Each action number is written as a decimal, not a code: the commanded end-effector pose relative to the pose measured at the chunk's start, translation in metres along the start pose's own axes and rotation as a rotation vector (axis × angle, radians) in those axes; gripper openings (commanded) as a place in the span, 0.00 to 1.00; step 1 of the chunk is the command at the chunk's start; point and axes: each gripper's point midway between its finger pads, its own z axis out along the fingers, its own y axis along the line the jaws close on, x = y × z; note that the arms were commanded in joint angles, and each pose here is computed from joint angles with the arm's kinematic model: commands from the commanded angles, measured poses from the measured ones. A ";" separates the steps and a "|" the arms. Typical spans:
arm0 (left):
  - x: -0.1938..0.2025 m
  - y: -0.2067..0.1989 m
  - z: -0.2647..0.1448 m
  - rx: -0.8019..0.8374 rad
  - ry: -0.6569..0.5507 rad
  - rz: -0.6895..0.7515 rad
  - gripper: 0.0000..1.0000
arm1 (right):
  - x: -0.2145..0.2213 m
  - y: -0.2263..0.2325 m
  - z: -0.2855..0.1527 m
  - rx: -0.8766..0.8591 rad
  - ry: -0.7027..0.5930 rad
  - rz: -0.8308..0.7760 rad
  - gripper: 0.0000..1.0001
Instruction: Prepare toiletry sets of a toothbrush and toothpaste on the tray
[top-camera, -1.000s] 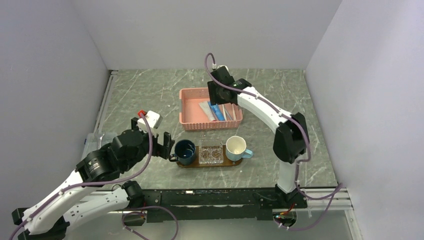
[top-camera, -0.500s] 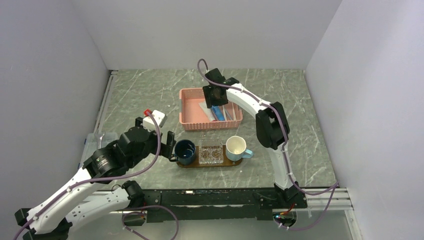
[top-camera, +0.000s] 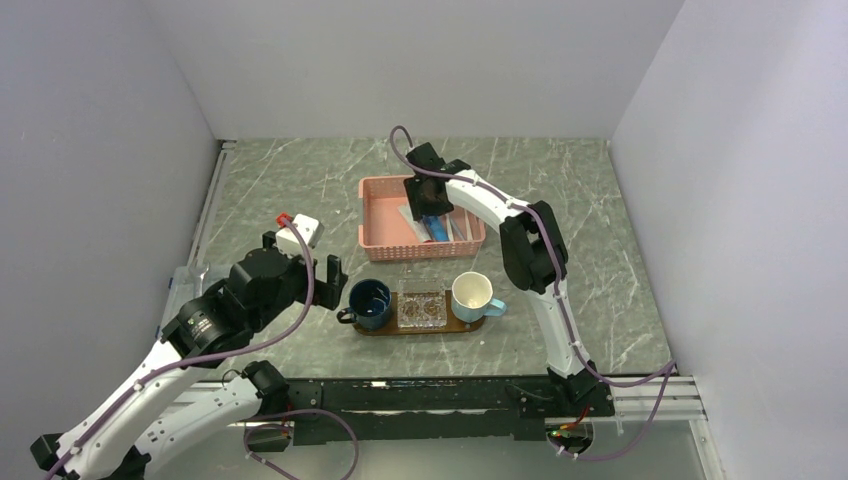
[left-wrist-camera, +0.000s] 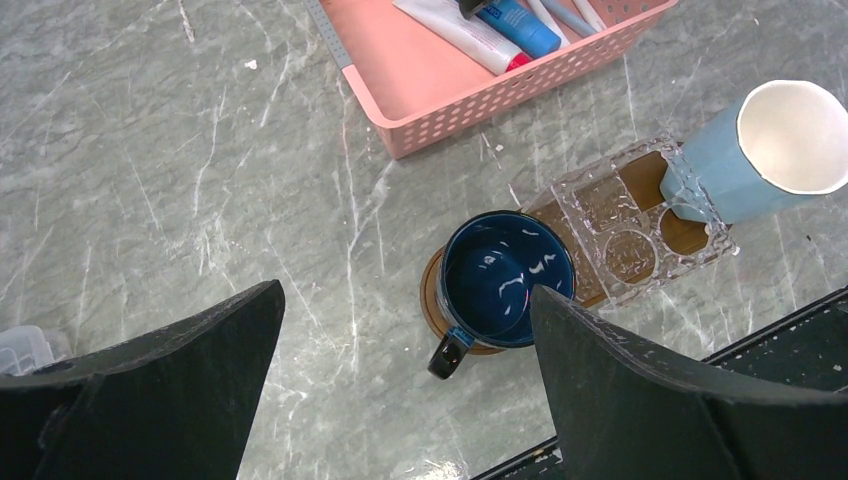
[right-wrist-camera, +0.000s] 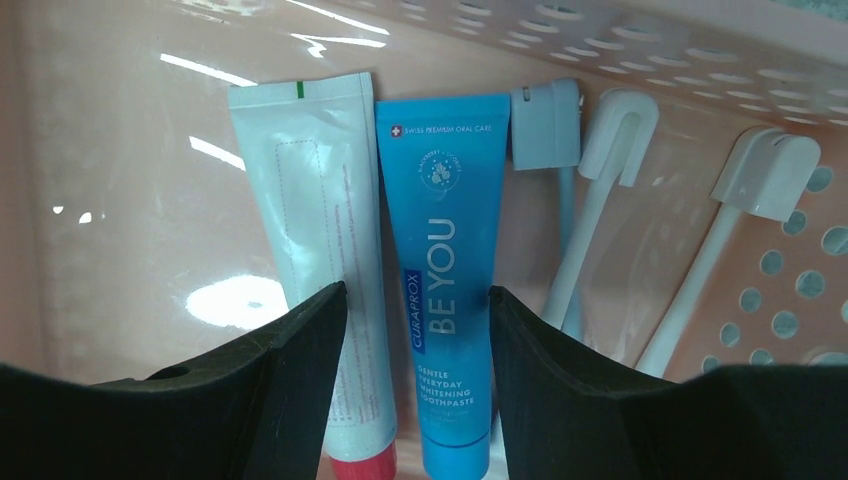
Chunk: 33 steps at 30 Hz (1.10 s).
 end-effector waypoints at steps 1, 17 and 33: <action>-0.008 -0.003 0.002 0.026 -0.033 -0.005 0.99 | 0.010 -0.010 0.015 0.045 0.018 -0.017 0.56; -0.010 -0.001 0.001 0.029 -0.041 -0.019 0.99 | 0.003 -0.026 0.012 0.143 -0.025 0.010 0.55; -0.011 0.000 -0.001 0.033 -0.050 -0.029 0.99 | 0.008 -0.020 0.003 0.109 -0.021 0.027 0.34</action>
